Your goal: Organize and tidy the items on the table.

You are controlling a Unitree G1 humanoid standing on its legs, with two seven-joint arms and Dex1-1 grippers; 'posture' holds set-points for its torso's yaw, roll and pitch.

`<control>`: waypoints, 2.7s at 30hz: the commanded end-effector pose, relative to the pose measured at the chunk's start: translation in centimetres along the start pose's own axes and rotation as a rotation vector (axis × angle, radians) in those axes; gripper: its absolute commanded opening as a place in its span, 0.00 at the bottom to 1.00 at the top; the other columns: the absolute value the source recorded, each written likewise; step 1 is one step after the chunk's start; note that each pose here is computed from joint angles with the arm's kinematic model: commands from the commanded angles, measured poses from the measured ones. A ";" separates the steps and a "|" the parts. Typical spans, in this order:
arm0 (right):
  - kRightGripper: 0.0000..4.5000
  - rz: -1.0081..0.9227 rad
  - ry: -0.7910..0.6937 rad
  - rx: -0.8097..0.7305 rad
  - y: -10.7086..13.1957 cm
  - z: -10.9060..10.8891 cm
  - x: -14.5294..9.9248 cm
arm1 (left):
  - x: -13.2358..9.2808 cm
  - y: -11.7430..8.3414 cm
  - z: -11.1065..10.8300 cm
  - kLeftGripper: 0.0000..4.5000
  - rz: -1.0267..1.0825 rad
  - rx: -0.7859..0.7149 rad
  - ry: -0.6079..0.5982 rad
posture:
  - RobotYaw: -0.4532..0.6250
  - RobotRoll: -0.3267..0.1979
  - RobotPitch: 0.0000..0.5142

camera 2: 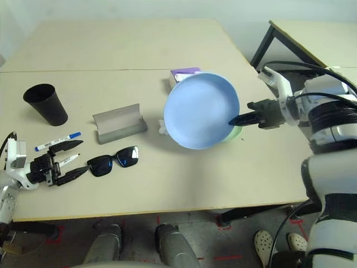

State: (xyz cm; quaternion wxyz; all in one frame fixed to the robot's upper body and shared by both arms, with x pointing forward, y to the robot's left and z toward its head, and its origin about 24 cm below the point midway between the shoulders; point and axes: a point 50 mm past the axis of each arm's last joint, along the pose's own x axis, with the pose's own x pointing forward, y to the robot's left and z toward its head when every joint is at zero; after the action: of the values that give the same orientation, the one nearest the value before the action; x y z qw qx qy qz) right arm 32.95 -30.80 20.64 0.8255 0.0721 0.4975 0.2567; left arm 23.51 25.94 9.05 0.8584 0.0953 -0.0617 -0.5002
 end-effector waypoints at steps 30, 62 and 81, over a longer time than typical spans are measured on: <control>0.01 -0.295 -0.177 -0.036 -2.4 0.8 -1.7 | 0.3 -1.7 -0.6 1.00 -0.030 -0.008 0.033 | 0.44 0.62 0.35; 0.99 -0.150 -0.257 -0.154 -1.3 1.4 -5.1 | -0.2 -0.6 -0.2 1.00 0.000 -0.001 0.050 | 0.41 0.62 0.33; 0.99 -0.058 -0.567 -0.539 8.0 -8.7 4.0 | -1.9 0.9 1.8 1.00 -0.021 0.030 0.117 | 0.39 0.62 0.31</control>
State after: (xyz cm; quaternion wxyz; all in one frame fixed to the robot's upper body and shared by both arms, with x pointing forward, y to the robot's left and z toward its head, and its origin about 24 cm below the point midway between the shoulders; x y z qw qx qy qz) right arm 24.29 -24.06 16.25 0.9277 -0.0758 0.1839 0.3158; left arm 23.08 27.68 10.66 0.8554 0.1326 -0.0188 -0.5004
